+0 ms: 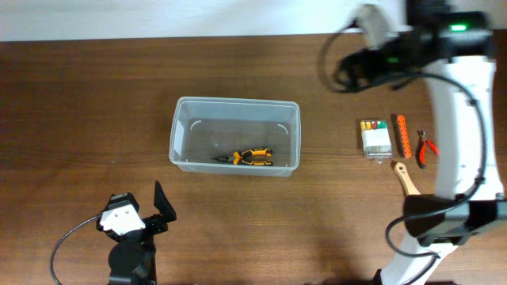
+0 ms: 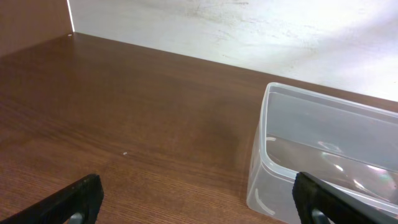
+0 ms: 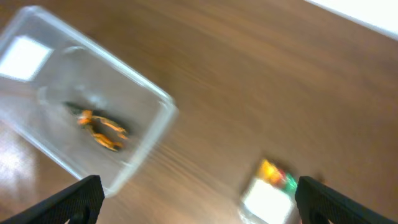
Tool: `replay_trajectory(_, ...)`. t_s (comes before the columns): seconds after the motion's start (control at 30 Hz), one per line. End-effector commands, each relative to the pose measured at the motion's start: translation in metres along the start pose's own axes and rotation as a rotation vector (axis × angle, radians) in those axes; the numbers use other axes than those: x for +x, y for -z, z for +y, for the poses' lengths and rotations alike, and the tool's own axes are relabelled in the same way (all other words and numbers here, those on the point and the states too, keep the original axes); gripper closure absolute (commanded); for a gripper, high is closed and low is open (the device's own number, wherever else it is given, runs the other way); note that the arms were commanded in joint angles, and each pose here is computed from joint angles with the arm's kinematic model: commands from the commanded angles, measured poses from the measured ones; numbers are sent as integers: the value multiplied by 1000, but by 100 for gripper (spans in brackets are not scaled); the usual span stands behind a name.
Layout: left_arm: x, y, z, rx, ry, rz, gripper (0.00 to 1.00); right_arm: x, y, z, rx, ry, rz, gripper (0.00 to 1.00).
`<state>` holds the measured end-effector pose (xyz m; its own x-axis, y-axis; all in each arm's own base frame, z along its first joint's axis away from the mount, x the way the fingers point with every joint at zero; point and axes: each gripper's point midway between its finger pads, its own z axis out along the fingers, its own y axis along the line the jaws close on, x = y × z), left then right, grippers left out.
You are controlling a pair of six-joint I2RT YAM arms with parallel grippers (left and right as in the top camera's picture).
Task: Pack container
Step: 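Open the right gripper and withdraw it right toward the markers, then lower the right gripper onto the marker pack and grasp it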
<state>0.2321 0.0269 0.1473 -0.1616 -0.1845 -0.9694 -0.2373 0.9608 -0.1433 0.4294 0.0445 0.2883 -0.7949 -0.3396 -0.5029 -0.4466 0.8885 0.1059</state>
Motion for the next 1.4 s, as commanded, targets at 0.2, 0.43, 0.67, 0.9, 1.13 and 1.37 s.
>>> replay_trajectory(0.2,1,0,0,0,-9,-2,1,84,-6,-97,149,-283,201,2)
replay_trajectory(0.43,1,0,0,0,-9,-2,1,128,-66,-101,118,-332,321,1)
replay_trajectory(0.67,1,0,0,0,-9,-2,1,170,-119,-104,142,-361,391,1)
replay_trajectory(0.9,1,0,0,0,-9,-2,1,196,-157,-101,131,-355,382,1)
replay_trajectory(1.13,1,0,0,0,-9,-2,1,195,-180,-85,125,-292,368,1)
replay_trajectory(1.37,1,0,0,0,-9,-2,1,194,-184,-93,263,-220,414,1)
